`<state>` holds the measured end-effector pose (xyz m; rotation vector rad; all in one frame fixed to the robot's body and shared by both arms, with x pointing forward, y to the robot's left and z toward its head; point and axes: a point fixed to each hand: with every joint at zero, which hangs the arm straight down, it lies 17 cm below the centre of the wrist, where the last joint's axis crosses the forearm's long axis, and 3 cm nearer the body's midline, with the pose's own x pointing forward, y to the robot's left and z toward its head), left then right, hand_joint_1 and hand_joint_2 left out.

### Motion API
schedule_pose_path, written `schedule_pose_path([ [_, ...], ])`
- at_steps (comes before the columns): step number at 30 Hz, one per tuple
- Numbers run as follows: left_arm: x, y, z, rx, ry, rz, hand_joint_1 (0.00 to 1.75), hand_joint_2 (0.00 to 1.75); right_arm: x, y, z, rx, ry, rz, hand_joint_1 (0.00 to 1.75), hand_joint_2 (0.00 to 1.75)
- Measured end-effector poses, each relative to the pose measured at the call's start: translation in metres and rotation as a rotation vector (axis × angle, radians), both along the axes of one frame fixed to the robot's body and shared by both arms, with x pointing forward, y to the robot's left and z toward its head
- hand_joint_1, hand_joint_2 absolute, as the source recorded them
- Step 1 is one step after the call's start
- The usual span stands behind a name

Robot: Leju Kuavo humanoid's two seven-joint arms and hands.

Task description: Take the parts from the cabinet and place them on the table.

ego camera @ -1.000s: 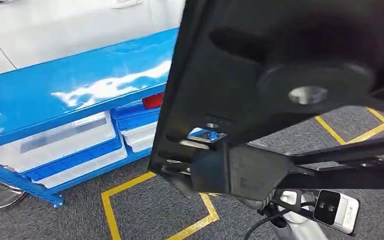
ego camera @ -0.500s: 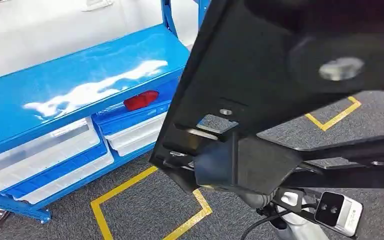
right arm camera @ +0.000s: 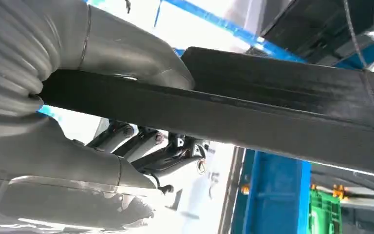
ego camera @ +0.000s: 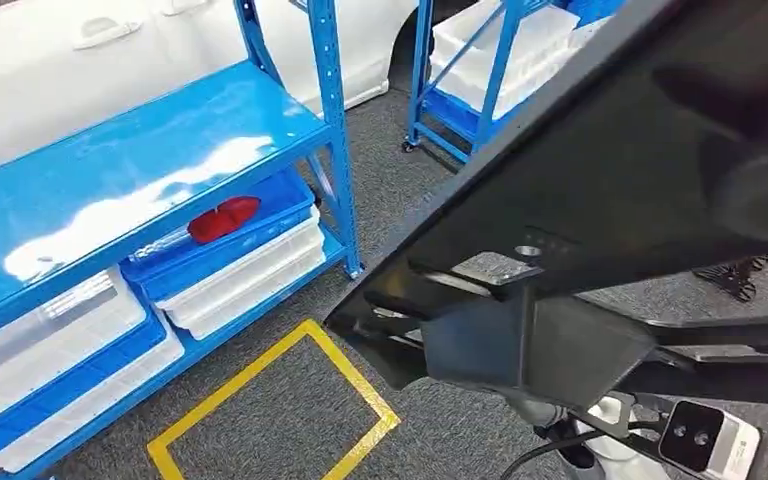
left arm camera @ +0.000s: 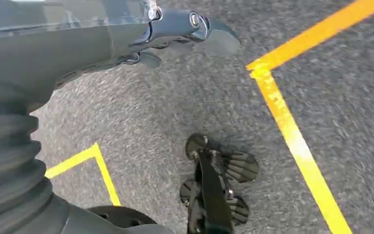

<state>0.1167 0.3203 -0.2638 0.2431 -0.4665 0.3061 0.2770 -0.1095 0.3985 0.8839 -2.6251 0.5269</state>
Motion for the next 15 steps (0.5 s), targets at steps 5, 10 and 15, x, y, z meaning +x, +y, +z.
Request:
schedule_pose_path([
  [5,0.004,-0.005,0.000,-0.010,-0.002,-0.012,0.00,1.75,0.006,-0.014,-0.006,-0.008,0.013,-0.030,1.75,1.75],
  [10,0.001,-0.009,0.000,-0.026,-0.002,-0.021,0.00,1.75,0.008,-0.021,-0.014,-0.015,0.034,-0.043,1.75,1.75],
  [15,0.004,-0.017,0.000,-0.041,-0.002,-0.062,0.00,1.75,0.012,-0.030,-0.016,-0.020,0.040,-0.068,1.75,1.75],
])
